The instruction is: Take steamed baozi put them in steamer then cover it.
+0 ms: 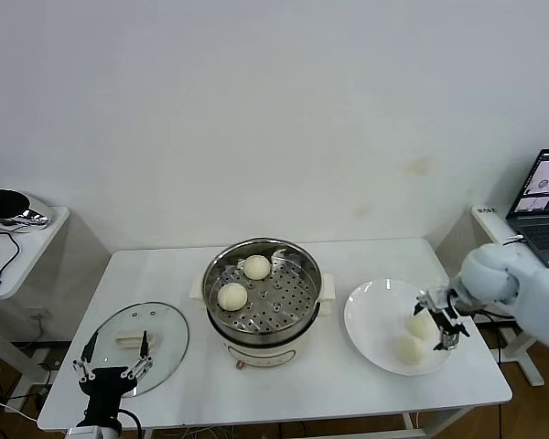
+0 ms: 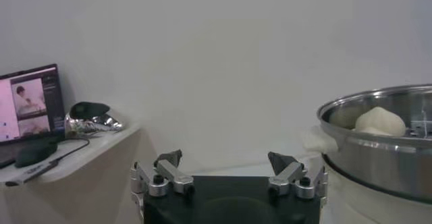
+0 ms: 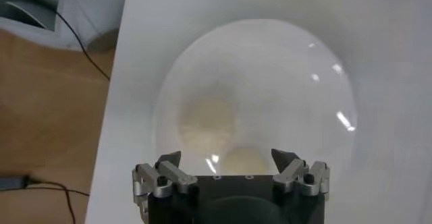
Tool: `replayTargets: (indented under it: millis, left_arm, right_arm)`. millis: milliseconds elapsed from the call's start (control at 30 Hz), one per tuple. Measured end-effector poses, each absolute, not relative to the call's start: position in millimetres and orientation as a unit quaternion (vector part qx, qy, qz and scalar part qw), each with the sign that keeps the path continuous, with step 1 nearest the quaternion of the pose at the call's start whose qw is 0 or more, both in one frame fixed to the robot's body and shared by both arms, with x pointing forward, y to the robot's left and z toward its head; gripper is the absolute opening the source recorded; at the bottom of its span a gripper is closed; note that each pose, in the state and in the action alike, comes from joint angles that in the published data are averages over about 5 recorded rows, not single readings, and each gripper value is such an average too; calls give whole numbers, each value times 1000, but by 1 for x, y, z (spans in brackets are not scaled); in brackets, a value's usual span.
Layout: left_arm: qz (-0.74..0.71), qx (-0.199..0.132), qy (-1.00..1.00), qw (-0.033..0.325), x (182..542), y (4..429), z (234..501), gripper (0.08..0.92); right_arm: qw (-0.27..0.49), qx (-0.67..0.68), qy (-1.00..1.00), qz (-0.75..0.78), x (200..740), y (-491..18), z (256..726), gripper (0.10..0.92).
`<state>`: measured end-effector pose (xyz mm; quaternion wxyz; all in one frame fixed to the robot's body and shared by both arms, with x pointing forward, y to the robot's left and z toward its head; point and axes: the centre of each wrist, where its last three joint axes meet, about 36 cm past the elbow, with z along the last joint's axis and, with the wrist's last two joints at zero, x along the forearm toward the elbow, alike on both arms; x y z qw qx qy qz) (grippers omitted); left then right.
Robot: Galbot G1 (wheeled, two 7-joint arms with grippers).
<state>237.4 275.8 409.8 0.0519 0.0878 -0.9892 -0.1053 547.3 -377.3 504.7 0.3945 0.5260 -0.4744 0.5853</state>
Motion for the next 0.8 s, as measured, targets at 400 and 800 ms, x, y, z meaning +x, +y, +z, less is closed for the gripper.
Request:
replayTargets:
  millis: [400,800]
  left_arm:
    - [-107,90,-989,50,237,277,410,823]
    - [-105,92,-989,49,239,278,410,823]
  right_arm:
    - [397,527,-484,575,551,-366,465,823]
    - [405,523,-489,570,557,-359,457,631]
